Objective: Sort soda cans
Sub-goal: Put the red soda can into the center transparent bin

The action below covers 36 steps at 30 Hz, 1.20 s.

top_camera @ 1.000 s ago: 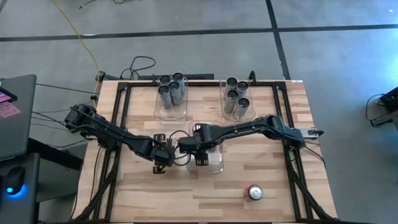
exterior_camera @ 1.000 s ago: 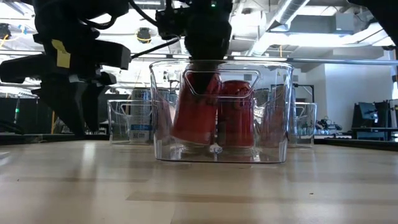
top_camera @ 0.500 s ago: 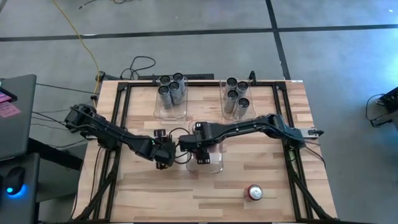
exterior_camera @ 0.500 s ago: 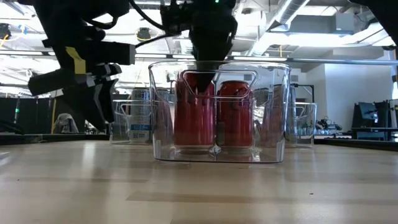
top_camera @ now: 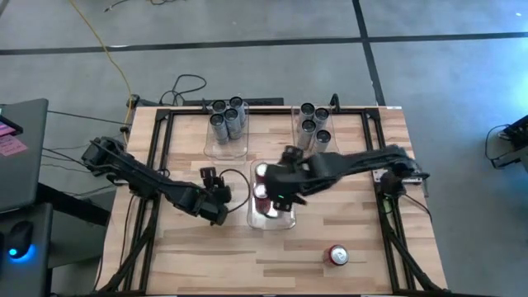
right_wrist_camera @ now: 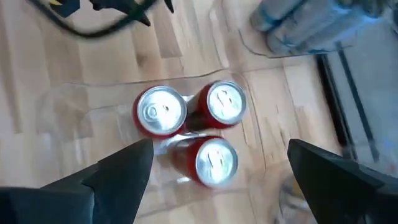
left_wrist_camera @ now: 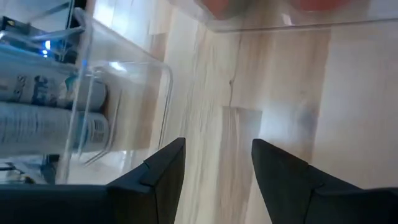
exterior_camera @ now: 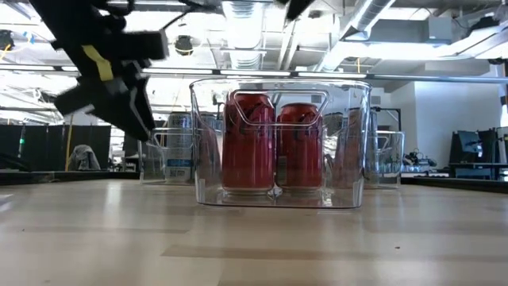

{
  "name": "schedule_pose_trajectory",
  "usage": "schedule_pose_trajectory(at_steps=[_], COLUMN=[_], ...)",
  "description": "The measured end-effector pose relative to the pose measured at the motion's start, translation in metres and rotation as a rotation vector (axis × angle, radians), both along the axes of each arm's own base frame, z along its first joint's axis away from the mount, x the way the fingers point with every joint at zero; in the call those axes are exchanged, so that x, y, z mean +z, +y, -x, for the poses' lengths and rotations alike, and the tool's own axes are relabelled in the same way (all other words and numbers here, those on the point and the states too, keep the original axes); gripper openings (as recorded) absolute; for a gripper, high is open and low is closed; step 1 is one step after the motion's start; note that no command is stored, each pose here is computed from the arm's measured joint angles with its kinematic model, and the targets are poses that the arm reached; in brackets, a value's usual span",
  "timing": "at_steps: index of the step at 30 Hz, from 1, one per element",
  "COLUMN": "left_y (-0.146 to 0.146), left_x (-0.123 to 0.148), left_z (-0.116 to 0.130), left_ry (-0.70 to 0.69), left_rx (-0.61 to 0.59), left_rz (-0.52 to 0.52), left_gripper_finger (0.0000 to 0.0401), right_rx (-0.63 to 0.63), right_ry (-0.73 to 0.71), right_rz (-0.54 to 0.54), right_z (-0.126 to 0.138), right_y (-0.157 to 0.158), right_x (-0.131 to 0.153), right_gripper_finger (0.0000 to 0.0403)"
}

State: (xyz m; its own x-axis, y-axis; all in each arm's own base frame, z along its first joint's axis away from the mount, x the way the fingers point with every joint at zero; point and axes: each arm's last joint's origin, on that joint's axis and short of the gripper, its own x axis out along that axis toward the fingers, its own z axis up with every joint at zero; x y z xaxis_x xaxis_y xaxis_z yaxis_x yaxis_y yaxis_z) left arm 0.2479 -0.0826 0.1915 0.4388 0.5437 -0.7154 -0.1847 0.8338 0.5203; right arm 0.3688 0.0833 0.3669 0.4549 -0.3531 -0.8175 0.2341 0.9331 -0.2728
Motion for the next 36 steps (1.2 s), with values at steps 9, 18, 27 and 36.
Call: schedule_pose_trajectory(at_steps=[9, 18, 27, 36], left_y=[-0.008, -0.009, -0.010, -0.010], left_x=[0.033, 0.039, 0.039, 0.035], left_z=[0.042, 0.046, 0.045, 0.046], left_ry=[-0.207, -0.476, -0.496, -0.466], left_rx=[-0.064, -0.149, -0.144, -0.146], left_rz=[0.111, 0.099, 0.121, 0.219], left_gripper_finger=[0.0182, 0.0182, 0.0182, 0.0194], right_rx=[-0.214, -0.442, -0.580, -0.634], right_ry=[-0.100, 0.001, 0.124, 0.216], right_rz=[-0.063, -0.303, -0.537, -0.530], right_z=[0.082, 0.128, 0.145, 0.144], right_y=[0.043, 0.100, 0.145, 0.153], right_x=[-0.003, -0.042, -0.058, -0.070], right_gripper_finger=[0.0385, 0.0382, 0.0383, 0.0384])
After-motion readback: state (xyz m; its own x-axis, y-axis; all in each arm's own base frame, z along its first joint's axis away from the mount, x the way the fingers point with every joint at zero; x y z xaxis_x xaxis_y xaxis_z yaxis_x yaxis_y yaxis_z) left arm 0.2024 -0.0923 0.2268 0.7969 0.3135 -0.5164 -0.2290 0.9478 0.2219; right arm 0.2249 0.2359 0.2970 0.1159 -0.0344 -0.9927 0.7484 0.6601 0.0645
